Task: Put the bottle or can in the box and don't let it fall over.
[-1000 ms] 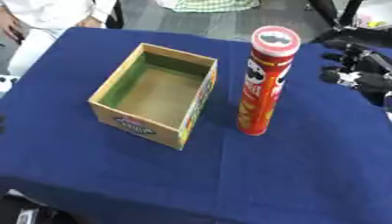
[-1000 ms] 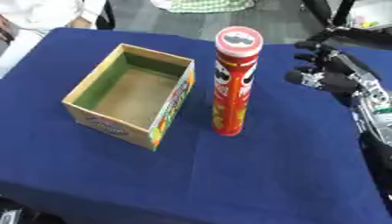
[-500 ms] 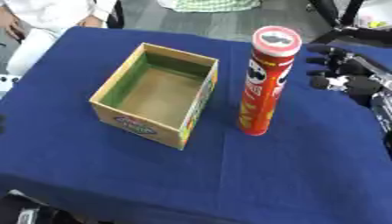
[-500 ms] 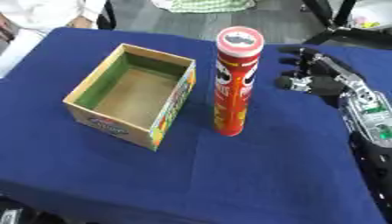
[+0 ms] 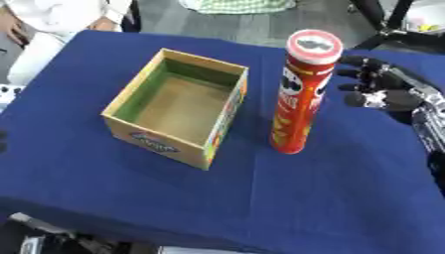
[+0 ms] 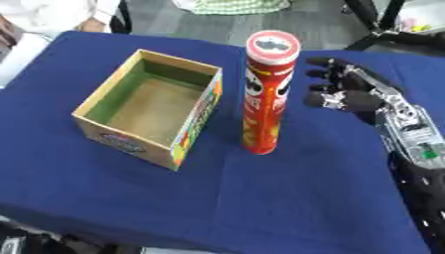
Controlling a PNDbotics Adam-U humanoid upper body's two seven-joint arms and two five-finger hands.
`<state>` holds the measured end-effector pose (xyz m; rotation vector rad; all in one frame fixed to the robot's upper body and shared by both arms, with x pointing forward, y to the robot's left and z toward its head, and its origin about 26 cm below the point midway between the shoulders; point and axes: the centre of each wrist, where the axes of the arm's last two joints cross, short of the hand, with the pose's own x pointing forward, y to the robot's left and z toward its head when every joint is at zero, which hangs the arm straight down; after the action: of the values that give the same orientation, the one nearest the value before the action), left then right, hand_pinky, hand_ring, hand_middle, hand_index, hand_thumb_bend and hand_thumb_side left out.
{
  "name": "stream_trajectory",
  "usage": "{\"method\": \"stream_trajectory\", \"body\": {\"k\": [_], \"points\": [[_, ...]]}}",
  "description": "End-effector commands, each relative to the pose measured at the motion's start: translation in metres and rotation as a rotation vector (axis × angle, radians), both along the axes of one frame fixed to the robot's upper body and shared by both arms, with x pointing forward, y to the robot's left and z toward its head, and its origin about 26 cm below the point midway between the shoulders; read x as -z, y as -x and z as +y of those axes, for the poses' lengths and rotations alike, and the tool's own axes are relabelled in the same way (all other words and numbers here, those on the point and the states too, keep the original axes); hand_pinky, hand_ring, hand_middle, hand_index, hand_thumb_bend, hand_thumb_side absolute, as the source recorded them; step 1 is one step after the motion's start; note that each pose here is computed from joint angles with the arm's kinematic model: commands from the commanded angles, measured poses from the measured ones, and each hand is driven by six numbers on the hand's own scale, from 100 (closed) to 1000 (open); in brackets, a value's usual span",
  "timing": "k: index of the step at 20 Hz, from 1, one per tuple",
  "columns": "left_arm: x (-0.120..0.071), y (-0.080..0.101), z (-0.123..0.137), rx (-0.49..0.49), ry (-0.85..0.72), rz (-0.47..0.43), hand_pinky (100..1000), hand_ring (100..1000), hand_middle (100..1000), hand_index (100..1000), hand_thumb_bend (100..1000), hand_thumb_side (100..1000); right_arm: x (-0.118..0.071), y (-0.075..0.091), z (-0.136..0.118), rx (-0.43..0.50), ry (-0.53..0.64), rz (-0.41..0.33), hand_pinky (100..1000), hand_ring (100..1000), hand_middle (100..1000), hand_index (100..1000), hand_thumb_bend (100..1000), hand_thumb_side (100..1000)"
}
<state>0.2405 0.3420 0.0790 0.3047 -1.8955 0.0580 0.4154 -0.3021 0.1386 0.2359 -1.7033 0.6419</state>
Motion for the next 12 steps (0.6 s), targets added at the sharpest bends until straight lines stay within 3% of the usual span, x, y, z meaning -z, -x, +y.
{"method": "stream_trajectory", "body": {"k": [1,12], "points": [[-0.008,-0.002,0.003,0.014,-0.026,-0.018,968,920,915,917,111,736,-0.014,-0.002,0.006,-0.023,0.007,-0.035,887,988,1000,882,898,287],[-0.007,-0.002,0.001,0.019,-0.020,-0.016,968,923,915,917,114,738,-0.008,-0.003,0.028,-0.055,0.002,-0.021,889,998,1000,887,908,295]]}}
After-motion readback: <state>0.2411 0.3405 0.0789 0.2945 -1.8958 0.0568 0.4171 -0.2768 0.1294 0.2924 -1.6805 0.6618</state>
